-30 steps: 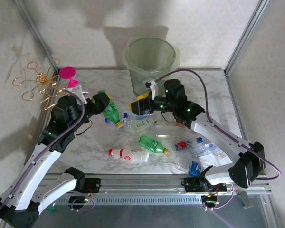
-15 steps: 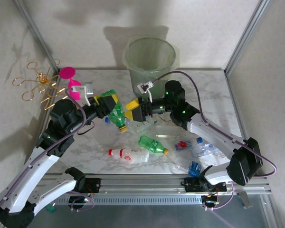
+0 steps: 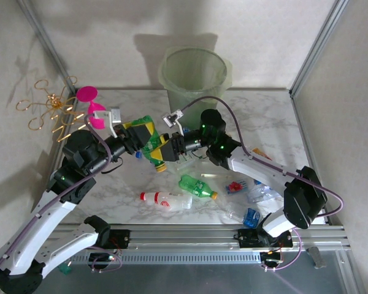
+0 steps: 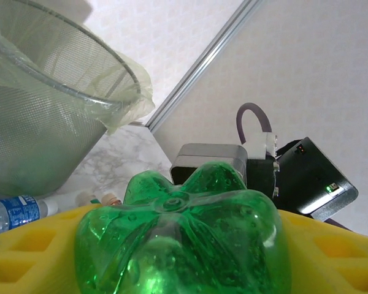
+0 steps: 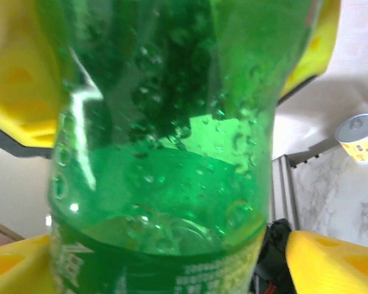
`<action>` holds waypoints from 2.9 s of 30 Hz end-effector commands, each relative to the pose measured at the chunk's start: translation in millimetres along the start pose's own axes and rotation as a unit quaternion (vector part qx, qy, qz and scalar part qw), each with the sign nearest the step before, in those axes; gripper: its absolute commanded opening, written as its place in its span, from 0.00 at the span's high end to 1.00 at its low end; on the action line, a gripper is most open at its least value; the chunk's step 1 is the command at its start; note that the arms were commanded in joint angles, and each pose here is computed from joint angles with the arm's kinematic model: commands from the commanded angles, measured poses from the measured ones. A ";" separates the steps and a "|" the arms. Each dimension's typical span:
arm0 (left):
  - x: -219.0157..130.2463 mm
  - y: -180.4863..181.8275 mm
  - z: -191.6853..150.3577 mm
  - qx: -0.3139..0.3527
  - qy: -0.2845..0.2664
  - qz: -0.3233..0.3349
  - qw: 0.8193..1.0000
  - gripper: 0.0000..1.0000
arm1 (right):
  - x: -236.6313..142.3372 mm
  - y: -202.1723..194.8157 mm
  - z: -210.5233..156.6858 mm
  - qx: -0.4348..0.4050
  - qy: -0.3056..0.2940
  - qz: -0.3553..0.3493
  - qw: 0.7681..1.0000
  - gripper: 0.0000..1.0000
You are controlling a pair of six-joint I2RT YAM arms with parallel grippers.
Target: Put the plastic bottles in the bin
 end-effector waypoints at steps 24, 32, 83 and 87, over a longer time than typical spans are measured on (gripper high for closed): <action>-24.5 -18.6 18.5 0.050 -0.031 -0.013 0.998 0.01 | -2.1 18.1 19.9 -0.027 -0.042 -0.041 0.998 0.52; -52.4 -25.9 50.0 0.081 -0.086 0.057 0.991 0.01 | -48.2 0.3 51.8 -0.020 -0.136 -0.207 0.969 0.58; -19.0 -1.1 11.9 0.061 -0.011 0.082 0.995 0.02 | -174.1 -202.9 205.0 -0.066 -0.255 -0.682 0.683 0.37; -23.1 -2.7 15.2 0.063 -0.022 0.083 0.994 0.01 | -174.6 -196.6 206.0 -0.068 -0.258 -0.682 0.681 0.28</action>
Point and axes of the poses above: each hand's point on the last joint's axis, 136 mm out from that joint toward the fingers, its own x axis out along the fingers, its own y axis along the line the jaws close on, z = x × y, the point moved 9 cm from there along -x, back along the fingers, and after that the axes turned 12 degrees about x, right-handed, at the moved point
